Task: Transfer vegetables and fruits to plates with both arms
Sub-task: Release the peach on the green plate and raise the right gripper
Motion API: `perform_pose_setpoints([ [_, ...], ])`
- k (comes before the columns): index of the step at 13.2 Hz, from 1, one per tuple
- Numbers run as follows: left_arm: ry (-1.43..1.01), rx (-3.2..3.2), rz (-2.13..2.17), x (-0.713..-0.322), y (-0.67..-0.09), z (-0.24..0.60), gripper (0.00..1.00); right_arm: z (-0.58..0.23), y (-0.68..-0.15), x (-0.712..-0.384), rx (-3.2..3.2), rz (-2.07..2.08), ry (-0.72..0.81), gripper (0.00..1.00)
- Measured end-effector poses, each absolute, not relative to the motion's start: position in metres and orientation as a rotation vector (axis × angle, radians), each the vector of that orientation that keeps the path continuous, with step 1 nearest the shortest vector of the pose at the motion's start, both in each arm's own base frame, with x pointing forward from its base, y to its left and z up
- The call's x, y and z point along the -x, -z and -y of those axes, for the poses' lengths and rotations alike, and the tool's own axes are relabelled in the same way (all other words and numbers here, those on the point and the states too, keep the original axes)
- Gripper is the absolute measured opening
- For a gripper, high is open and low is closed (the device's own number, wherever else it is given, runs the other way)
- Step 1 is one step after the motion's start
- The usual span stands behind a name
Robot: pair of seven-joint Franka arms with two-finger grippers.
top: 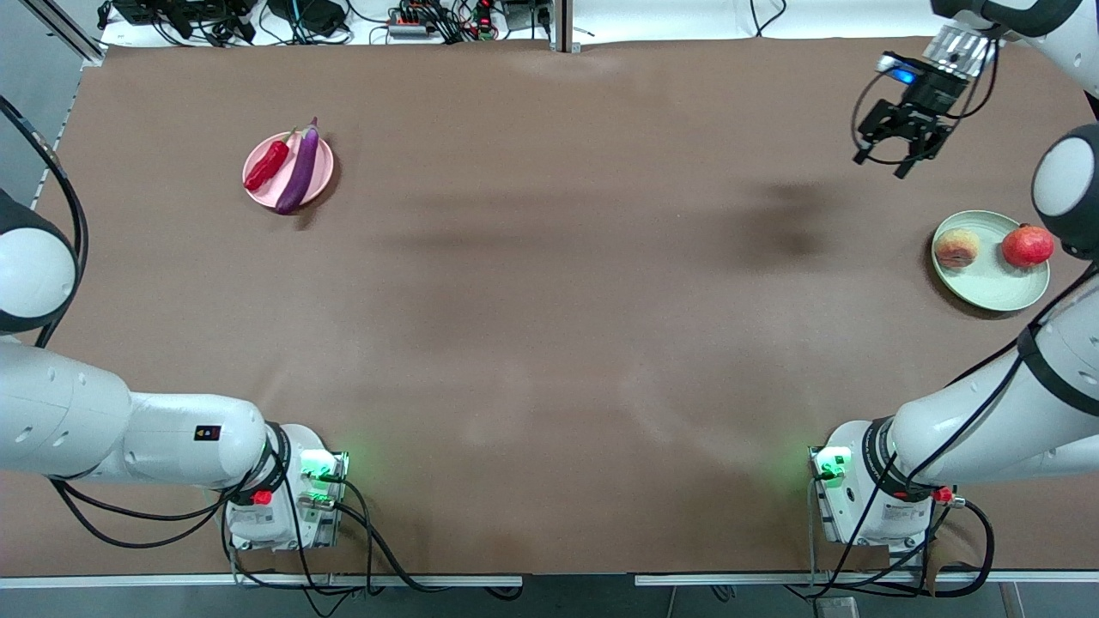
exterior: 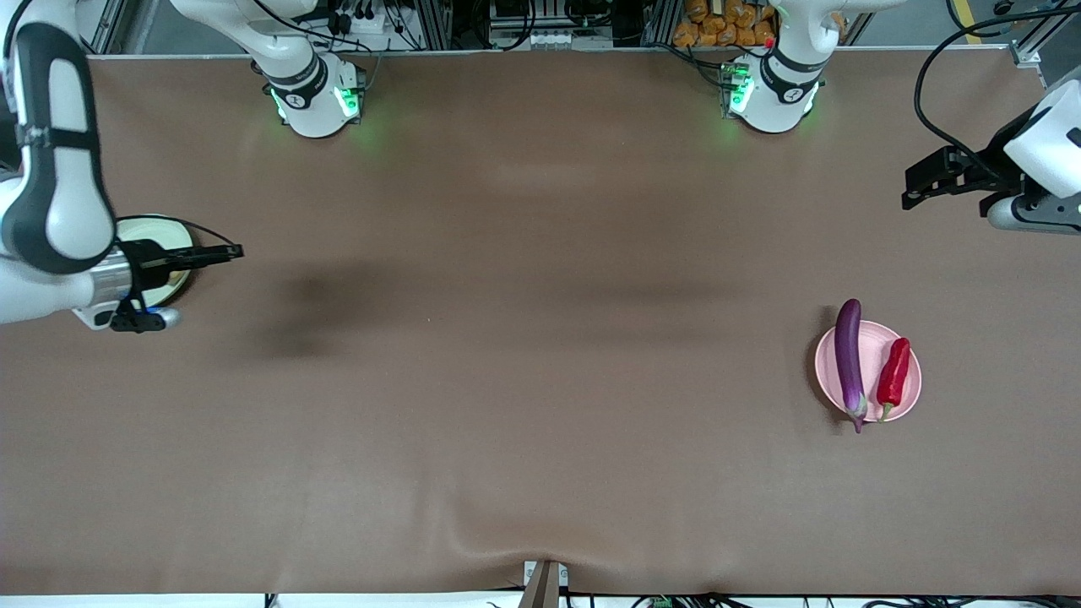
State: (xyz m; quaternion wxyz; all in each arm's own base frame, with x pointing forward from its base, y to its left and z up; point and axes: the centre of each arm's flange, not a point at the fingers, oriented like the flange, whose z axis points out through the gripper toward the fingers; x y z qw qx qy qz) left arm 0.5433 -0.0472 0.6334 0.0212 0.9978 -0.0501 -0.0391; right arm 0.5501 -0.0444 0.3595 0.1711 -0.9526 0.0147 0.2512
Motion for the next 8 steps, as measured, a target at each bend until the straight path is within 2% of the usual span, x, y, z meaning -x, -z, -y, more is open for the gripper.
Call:
perform_pose_setpoints([
  [3,0.093,-3.093,0.154,-0.542,-0.641,0.047,1.00,0.013,-0.375,-0.535,2.794,-0.088,-0.632,1.00],
  [8,-0.005,-3.111,0.155,-0.545,-0.652,0.046,1.00,0.007,-0.443,-0.525,2.939,-0.064,-0.465,1.00],
])
